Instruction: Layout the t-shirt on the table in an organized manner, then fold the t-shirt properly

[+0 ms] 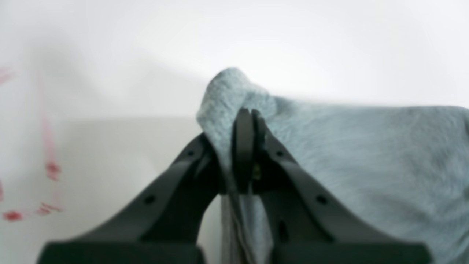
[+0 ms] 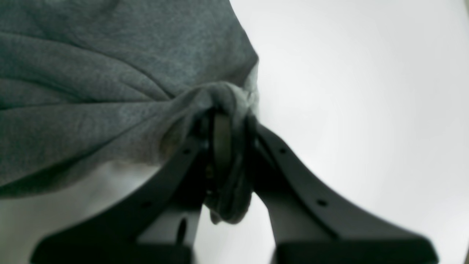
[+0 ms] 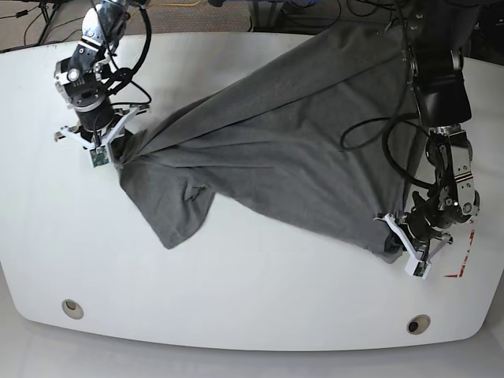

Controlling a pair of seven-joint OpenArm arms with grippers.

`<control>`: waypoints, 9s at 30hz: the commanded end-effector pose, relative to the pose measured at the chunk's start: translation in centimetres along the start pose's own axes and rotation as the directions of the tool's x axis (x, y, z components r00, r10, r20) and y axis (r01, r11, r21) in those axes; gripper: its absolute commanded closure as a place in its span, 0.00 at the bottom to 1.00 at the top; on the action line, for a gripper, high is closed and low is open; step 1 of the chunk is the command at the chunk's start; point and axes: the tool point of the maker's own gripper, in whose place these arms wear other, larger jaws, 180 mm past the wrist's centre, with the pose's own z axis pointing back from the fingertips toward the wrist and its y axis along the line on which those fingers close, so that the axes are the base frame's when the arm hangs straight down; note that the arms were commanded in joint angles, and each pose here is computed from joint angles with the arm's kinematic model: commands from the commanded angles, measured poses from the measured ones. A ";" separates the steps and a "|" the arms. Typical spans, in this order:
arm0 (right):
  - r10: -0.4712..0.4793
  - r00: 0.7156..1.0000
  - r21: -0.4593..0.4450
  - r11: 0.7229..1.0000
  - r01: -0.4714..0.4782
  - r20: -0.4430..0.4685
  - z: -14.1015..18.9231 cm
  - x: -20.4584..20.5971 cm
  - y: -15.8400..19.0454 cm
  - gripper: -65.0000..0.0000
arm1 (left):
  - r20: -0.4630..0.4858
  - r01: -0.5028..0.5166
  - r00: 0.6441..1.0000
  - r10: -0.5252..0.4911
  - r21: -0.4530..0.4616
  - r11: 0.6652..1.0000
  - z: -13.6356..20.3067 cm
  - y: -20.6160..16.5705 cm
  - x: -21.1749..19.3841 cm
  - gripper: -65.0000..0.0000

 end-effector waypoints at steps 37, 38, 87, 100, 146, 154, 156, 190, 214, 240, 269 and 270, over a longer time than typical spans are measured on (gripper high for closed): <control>0.455 0.818 -0.553 0.806 -0.211 0.351 10.6 28.5 -18.6 0.94 | 0.697 0.042 0.644 -0.317 0.381 0.923 26.1 1.9 34.7 1.00; 0.455 0.817 -0.555 0.805 -0.209 0.353 10.7 28.7 -18.7 0.94 | 0.701 0.041 0.639 -0.318 0.381 0.924 26.3 1.9 35.0 1.00; 0.521 0.742 -0.580 0.784 -0.221 0.421 12.6 35.2 -17.1 0.94 | 0.732 -0.014 0.624 -0.272 0.359 0.933 27.4 3.9 36.3 1.00; 0.496 0.807 -0.535 0.798 -0.278 0.321 9.8 29.2 -16.8 0.94 | 0.656 -0.004 0.713 -0.248 0.358 0.934 23.6 4.9 32.3 1.00; -0.066 0.970 0.004 0.998 0.069 -0.232 3.0 -6.4 2.3 0.94 | -0.098 -0.006 0.995 0.030 0.233 0.972 15.4 2.1 -10.6 1.00; -0.073 0.956 0.023 0.996 0.083 -0.284 3.9 -8.5 3.4 0.72 | -0.169 -0.003 0.985 0.044 0.234 0.972 16.5 2.0 -13.5 1.00; -0.086 0.953 0.030 0.995 0.099 -0.292 4.1 -8.8 4.1 0.63 | -0.185 0.003 0.982 0.043 0.244 0.970 17.0 2.4 -14.1 1.00; -0.076 0.889 0.071 0.990 0.120 -0.452 7.9 -15.0 6.6 0.32 | -0.281 0.061 0.960 0.017 0.266 0.962 18.4 5.5 -16.3 0.65; -0.034 0.879 0.070 0.995 0.076 -0.475 9.0 -15.8 5.5 0.13 | -0.278 0.202 0.949 -0.147 0.178 0.963 18.4 4.2 -13.8 0.49; -0.044 0.985 -0.001 0.999 0.045 -0.169 2.7 -4.2 0.8 0.21 | -0.164 0.204 0.972 -0.168 0.238 0.949 17.3 5.8 -8.3 0.49; 0.037 0.931 -0.136 0.986 -0.093 -0.364 3.7 -6.1 -4.5 0.21 | -0.119 0.218 0.974 -0.195 0.232 0.948 16.4 5.4 -6.0 0.49; 0.043 0.932 -0.141 0.985 -0.100 -0.361 3.7 -5.9 -4.8 0.21 | -0.120 0.220 0.973 -0.197 0.228 0.948 16.3 5.3 -6.0 0.49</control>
